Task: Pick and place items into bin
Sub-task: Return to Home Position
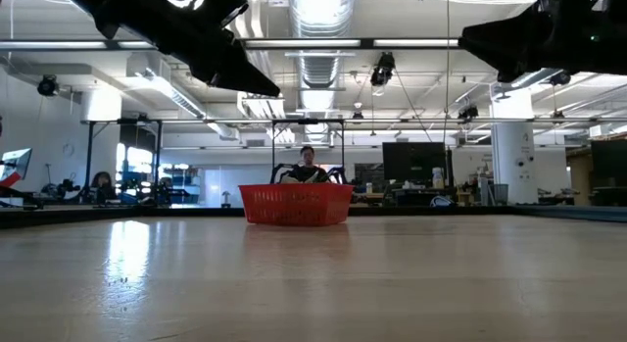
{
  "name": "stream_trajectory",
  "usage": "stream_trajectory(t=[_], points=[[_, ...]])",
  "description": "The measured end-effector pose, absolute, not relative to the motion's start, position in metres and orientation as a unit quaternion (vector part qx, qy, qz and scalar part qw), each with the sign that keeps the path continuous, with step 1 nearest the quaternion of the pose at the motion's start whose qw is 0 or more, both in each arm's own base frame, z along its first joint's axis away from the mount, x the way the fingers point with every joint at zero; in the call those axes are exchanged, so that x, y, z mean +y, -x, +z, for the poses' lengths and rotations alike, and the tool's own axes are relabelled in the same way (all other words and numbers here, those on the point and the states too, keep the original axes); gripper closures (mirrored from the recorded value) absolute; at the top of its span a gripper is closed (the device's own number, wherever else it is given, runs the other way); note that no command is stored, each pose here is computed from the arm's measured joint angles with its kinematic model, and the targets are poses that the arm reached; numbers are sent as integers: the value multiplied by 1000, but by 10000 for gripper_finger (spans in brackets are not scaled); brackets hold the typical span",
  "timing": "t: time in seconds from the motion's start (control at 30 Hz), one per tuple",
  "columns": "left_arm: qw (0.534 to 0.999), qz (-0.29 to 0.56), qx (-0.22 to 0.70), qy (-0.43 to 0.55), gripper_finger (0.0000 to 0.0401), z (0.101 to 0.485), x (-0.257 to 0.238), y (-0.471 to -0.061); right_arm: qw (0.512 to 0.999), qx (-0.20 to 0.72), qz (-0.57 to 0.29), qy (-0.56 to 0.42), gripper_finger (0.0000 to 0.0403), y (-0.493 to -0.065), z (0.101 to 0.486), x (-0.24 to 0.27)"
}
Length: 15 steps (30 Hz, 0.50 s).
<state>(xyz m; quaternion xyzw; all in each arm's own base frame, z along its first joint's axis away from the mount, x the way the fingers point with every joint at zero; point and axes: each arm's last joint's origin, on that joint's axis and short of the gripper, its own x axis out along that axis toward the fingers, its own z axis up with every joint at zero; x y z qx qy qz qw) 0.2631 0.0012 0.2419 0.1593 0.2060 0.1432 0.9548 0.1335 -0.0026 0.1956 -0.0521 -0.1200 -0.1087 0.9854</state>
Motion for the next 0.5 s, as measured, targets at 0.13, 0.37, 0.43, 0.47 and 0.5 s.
stream_trajectory(t=[0.13,0.37,0.43,0.47,0.5], points=[[955,143,206,-159,260,242,1,-263,990,-82,-104,56,268,-129,202,-3],[955,143,205,-159,260,242,1,-263,995,-31,-85,49,269,-120,209,-2],[955,143,205,-159,260,242,1,-263,995,-33,-78,50,271,-119,209,-1],[955,143,205,-159,260,242,1,-263,995,-33,-78,51,271,-118,209,-1],[955,143,205,-159,260,242,1,-263,995,-34,-78,51,271,-118,209,-1]])
